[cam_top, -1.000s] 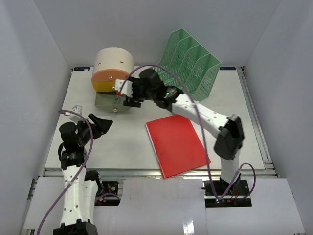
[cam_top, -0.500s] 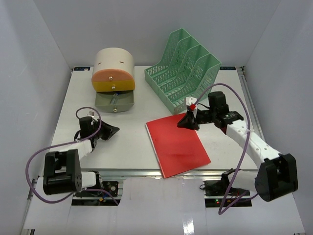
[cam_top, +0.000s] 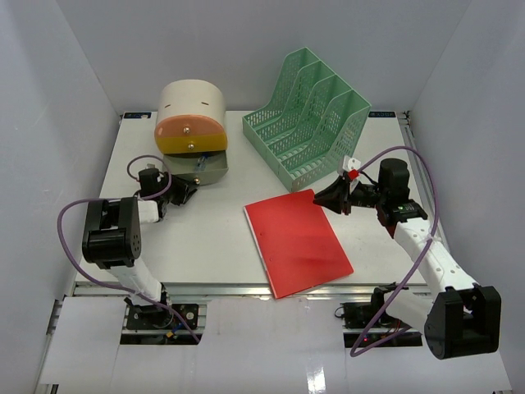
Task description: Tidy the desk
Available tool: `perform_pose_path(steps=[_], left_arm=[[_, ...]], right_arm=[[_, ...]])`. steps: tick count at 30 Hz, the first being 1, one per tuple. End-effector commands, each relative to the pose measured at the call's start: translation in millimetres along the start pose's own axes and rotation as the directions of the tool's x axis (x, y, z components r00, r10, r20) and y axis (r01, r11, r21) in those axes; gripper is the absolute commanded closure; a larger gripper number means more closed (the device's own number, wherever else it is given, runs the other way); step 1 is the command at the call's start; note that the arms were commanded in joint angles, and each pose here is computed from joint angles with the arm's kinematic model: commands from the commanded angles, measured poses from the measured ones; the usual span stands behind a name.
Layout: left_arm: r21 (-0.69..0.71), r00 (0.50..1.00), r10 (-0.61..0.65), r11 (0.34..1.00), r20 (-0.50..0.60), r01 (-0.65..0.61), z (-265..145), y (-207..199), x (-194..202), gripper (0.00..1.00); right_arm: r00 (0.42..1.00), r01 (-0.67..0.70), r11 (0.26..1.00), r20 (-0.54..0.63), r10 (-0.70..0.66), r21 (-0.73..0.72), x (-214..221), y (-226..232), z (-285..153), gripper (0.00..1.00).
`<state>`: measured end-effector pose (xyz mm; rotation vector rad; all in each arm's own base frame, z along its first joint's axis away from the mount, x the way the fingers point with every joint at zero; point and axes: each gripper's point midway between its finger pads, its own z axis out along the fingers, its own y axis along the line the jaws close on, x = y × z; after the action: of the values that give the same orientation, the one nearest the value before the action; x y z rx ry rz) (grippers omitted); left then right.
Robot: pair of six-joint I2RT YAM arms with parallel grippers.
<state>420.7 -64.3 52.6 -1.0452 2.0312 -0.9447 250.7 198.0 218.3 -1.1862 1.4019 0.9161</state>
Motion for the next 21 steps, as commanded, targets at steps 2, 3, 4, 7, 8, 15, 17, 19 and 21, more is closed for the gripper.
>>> perform_pose_path(steps=[2, 3, 4, 7, 8, 15, 17, 19, 21], left_arm=[[0.101, 0.996, 0.027, 0.994, 0.08, -0.035, 17, -56, -34, 0.39], [0.105, 0.996, 0.034, 0.994, 0.085, -0.043, 20, -61, -37, 0.36], [0.109, 0.995, 0.041, 0.993, 0.091, -0.051, 22, -66, -40, 0.34], [0.101, 0.995, 0.048, 0.993, 0.087, -0.057, 27, -69, -44, 0.31], [0.098, 0.995, 0.05, 0.993, 0.089, -0.058, 29, -70, -46, 0.31], [0.086, 0.995, 0.029, 0.996, 0.092, -0.037, 45, -72, -55, 0.28], [0.102, 0.995, 0.033, 0.994, 0.095, -0.043, 50, -78, -59, 0.28], [0.126, 0.993, 0.048, 0.99, 0.11, -0.062, 50, -85, -63, 0.28], [0.154, 0.991, 0.068, 0.984, 0.119, -0.086, 46, -92, -64, 0.28]], right_arm=[[0.996, 0.085, 0.996, 0.037, -0.086, 0.019, -19, -1, -5, 0.74], [0.995, 0.09, 0.996, 0.036, -0.09, 0.023, -19, -2, -5, 0.74], [0.995, 0.093, 0.995, 0.034, -0.094, 0.026, -18, -2, -5, 0.74], [0.996, 0.088, 0.996, 0.027, -0.089, 0.029, -16, -3, -5, 0.73], [0.996, 0.084, 0.996, 0.025, -0.085, 0.029, -15, -4, -5, 0.73], [0.997, 0.069, 0.997, 0.014, -0.07, 0.042, -11, -9, -6, 0.73], [0.998, 0.064, 0.997, 0.013, -0.065, 0.049, -10, -11, -8, 0.73], [0.998, 0.062, 0.997, 0.011, -0.062, 0.055, -9, -13, -9, 0.73], [0.998, 0.062, 0.996, 0.01, -0.063, 0.059, -8, -14, -10, 0.73]])
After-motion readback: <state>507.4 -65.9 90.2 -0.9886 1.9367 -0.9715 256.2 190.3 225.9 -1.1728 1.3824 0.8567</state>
